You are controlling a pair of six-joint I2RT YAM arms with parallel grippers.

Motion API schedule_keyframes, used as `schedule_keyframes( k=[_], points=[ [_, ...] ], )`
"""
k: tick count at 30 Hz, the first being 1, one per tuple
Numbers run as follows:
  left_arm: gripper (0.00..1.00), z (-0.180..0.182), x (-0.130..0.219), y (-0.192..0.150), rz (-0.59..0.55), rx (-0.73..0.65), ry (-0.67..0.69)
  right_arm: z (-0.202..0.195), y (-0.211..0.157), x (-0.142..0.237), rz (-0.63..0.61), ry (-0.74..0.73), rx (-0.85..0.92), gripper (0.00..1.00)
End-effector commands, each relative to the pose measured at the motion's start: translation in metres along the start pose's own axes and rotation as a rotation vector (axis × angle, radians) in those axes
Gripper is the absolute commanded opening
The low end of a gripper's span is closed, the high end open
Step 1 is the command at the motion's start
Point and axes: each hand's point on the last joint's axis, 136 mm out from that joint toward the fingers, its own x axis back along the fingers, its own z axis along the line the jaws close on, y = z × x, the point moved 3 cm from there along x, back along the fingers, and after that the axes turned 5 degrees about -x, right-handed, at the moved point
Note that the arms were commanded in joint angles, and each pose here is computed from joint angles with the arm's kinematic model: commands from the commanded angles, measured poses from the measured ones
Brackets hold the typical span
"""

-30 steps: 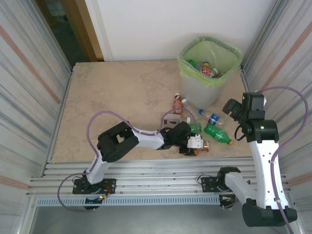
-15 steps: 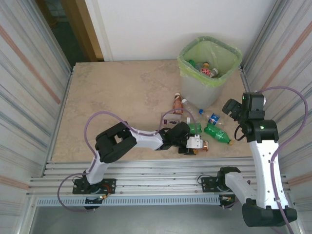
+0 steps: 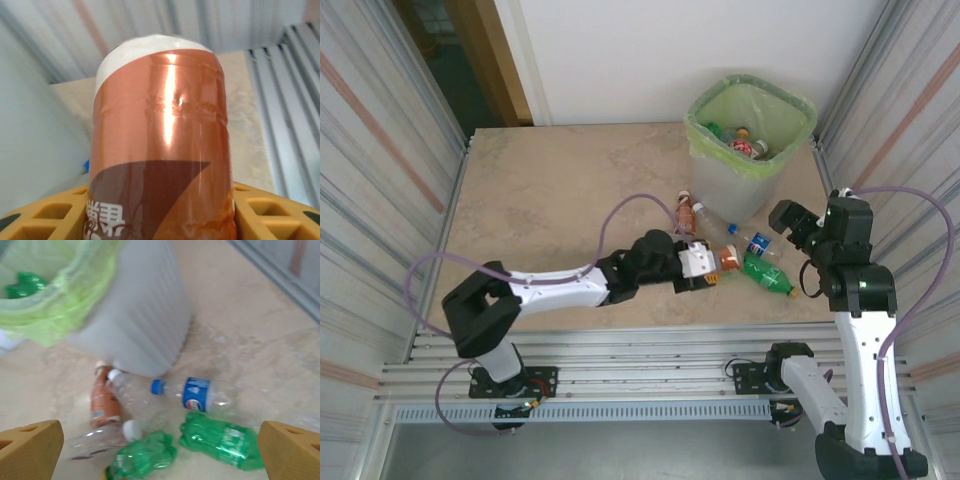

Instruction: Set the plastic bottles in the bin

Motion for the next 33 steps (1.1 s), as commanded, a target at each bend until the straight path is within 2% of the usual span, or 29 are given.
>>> schedule_keyframes(
  k=[1,5,9,17,25,29,33],
  points=[
    [0.38,0.037,0.029,0.003,-0.022,0.12,0.164,0.036,-0.004,0.0,0.034,0.231,-0.011,0.98],
    [0.39,0.069,0.064,-0.008,-0.052,0.249,0.268,0.072,-0.016,-0.003,0.095,0.441,-0.003,0.98],
    [0.39,0.09,0.094,-0.02,-0.076,0.345,0.334,0.108,-0.035,-0.005,0.155,0.58,0.057,0.98],
    [0.4,0.108,0.127,-0.023,-0.12,0.389,0.405,0.183,-0.087,-0.023,0.326,0.686,0.221,0.98],
    [0.4,0.106,0.137,-0.018,-0.159,0.386,0.405,0.238,-0.129,-0.041,0.458,0.795,0.245,1.0],
    [0.41,0.105,0.143,-0.014,-0.177,0.383,0.407,0.25,-0.145,-0.055,0.521,0.808,0.227,0.93],
    [0.41,0.106,0.147,-0.013,-0.185,0.382,0.42,0.258,-0.154,-0.063,0.558,0.821,0.202,0.81]
  ],
)
